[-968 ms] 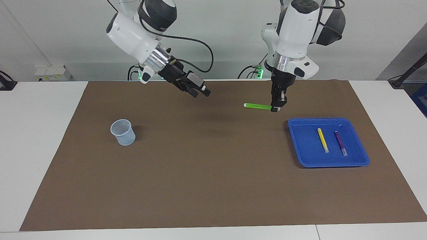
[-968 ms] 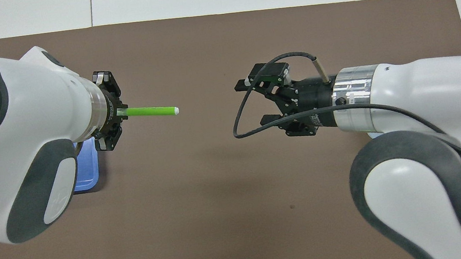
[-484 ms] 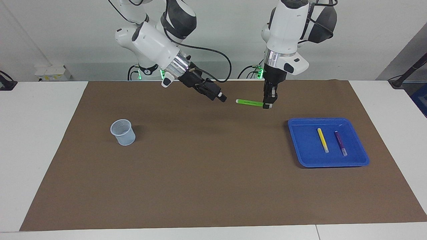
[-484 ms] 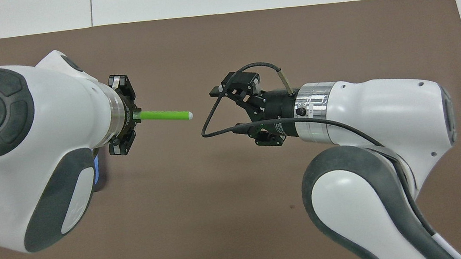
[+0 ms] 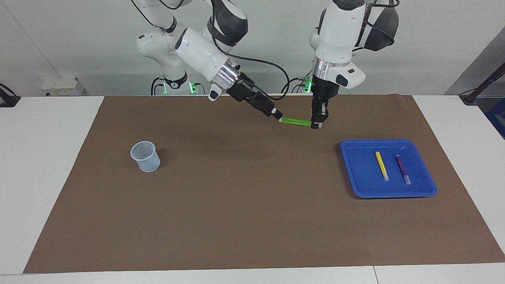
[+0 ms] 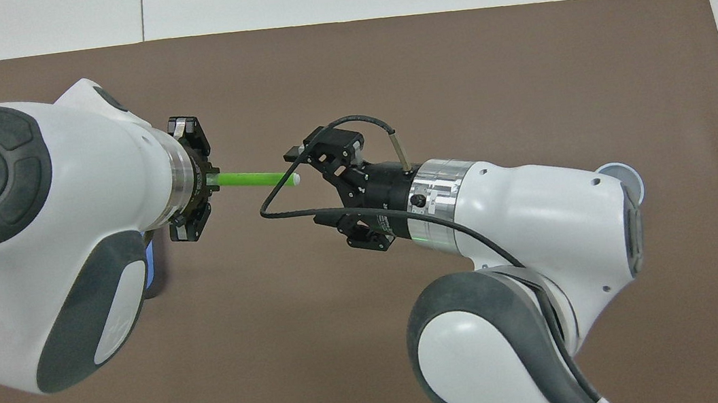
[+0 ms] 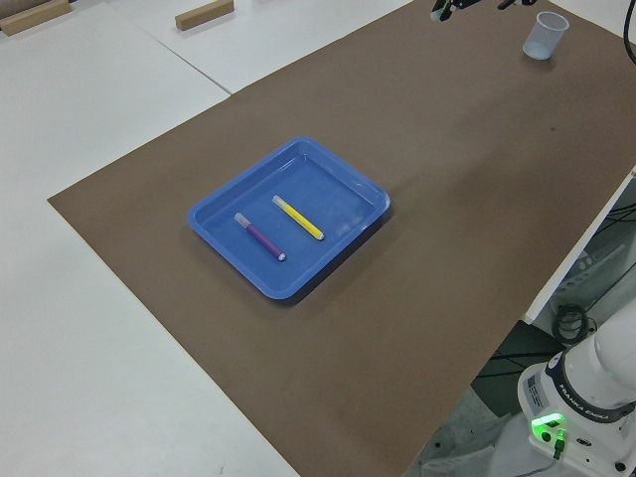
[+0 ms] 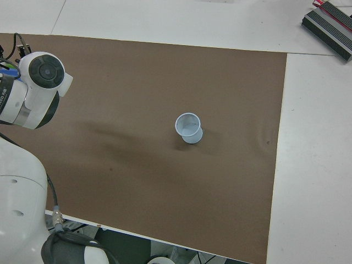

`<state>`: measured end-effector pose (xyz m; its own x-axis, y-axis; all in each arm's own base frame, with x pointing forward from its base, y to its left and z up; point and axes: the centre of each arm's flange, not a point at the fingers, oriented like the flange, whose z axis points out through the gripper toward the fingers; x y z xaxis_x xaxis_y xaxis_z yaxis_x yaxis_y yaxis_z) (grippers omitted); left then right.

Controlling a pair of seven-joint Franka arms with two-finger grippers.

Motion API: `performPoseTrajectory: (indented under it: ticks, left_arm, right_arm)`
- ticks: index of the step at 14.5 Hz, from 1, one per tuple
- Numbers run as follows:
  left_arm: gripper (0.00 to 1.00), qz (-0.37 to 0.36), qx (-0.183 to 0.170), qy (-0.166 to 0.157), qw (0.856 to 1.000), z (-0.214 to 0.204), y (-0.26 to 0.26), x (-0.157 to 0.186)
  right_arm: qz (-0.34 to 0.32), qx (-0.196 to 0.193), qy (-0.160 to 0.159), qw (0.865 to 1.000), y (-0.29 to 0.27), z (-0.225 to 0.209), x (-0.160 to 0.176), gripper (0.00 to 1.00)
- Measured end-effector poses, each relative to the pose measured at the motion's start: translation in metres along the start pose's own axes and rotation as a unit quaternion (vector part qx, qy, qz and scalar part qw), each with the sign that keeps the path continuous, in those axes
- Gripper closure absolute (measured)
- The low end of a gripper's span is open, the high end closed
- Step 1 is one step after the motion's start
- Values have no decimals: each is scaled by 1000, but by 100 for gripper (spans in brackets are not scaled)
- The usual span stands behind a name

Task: Transfer and insert pens with both arms
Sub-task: 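Close the right gripper on the green pen's free end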

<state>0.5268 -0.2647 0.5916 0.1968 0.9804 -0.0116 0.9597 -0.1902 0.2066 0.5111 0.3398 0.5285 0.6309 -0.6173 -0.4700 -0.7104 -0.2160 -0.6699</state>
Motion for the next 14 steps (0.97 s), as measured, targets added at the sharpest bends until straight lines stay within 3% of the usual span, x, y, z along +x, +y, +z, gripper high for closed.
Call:
performPoseTrajectory:
  ticks: [3,4,5,14]
  left_arm:
    - [83,0,-1,0,1000,-1,0,0]
    - [83,0,-1,0,1000,-2,0,0]
    - [83,0,-1,0,1000,-2,0,0]
    - [83,-1,-4,-1,1000,-5,-1,1]
  right_arm:
    - [-2,-2,-3,1000,1,3,-5,0]
    - [-2,-2,-3,1000,1,3,-6,8]
    - [-1,-2,-3,1000,2,3,-5,10]
    - [-4,9,10,1000,4,15,-9,10]
